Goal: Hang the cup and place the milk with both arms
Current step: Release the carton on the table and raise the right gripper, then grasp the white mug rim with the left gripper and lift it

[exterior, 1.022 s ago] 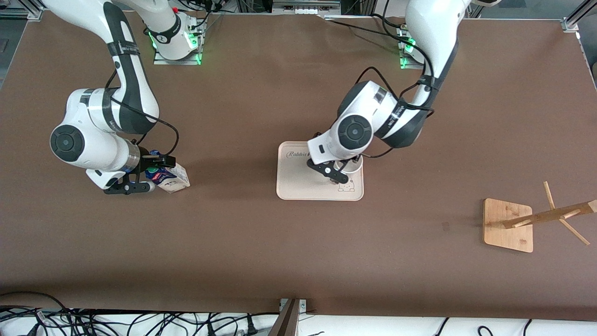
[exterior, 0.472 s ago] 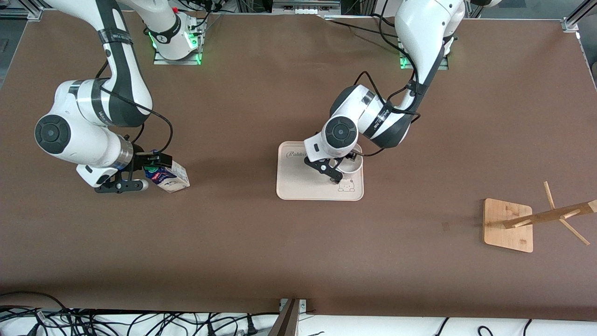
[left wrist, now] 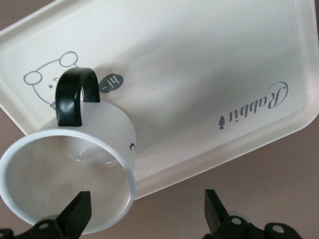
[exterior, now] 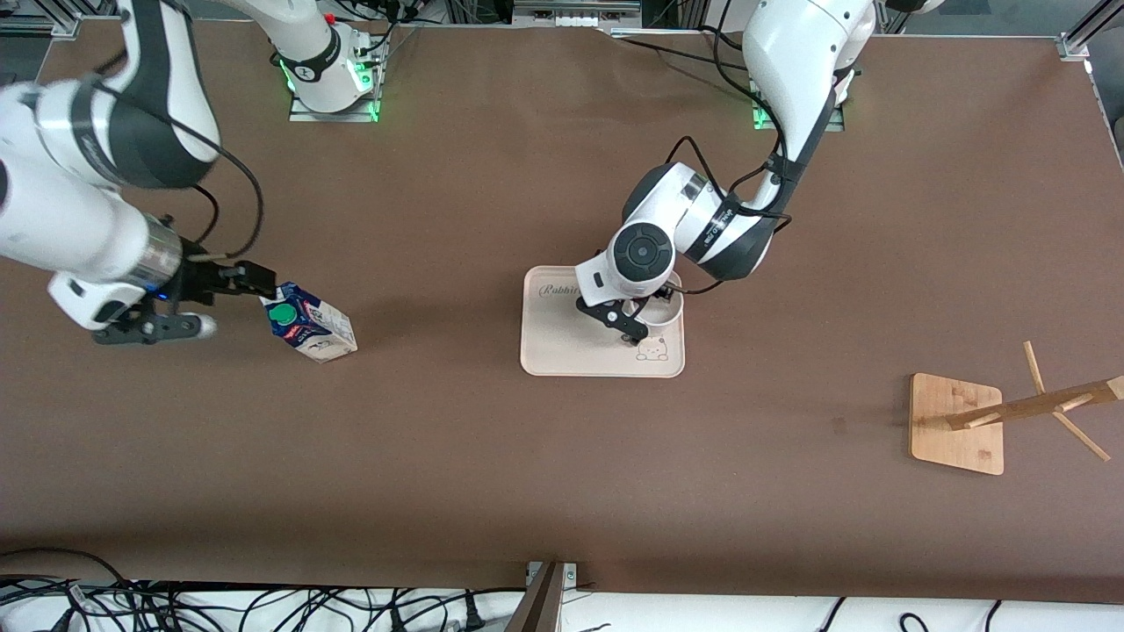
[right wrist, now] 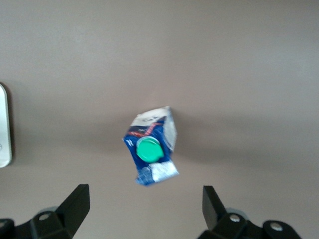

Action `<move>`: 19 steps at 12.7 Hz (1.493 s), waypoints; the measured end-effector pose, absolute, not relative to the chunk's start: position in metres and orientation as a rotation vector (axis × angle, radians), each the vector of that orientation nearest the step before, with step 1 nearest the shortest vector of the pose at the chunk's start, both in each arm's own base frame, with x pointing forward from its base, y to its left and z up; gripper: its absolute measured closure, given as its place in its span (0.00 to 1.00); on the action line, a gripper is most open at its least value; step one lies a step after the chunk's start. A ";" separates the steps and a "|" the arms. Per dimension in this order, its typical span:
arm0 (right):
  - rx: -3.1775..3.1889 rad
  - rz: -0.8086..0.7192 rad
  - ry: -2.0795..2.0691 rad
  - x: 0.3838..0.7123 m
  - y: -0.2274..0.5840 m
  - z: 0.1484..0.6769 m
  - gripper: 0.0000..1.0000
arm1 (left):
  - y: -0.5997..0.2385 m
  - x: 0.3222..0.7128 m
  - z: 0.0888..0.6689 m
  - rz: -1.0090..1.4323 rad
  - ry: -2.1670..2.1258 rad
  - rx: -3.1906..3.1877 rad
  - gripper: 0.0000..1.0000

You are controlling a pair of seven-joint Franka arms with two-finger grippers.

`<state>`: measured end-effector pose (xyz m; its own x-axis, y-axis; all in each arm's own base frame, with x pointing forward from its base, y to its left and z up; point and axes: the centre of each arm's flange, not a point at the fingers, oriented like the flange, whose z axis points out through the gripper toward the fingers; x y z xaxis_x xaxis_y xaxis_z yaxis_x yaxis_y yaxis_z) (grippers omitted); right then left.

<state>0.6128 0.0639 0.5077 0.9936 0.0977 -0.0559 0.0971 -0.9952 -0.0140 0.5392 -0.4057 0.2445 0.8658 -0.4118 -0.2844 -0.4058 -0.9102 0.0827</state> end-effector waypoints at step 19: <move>-3.136 0.075 -0.145 0.571 0.029 0.574 0.00 | -0.398 0.550 0.241 -0.398 -0.443 3.108 0.93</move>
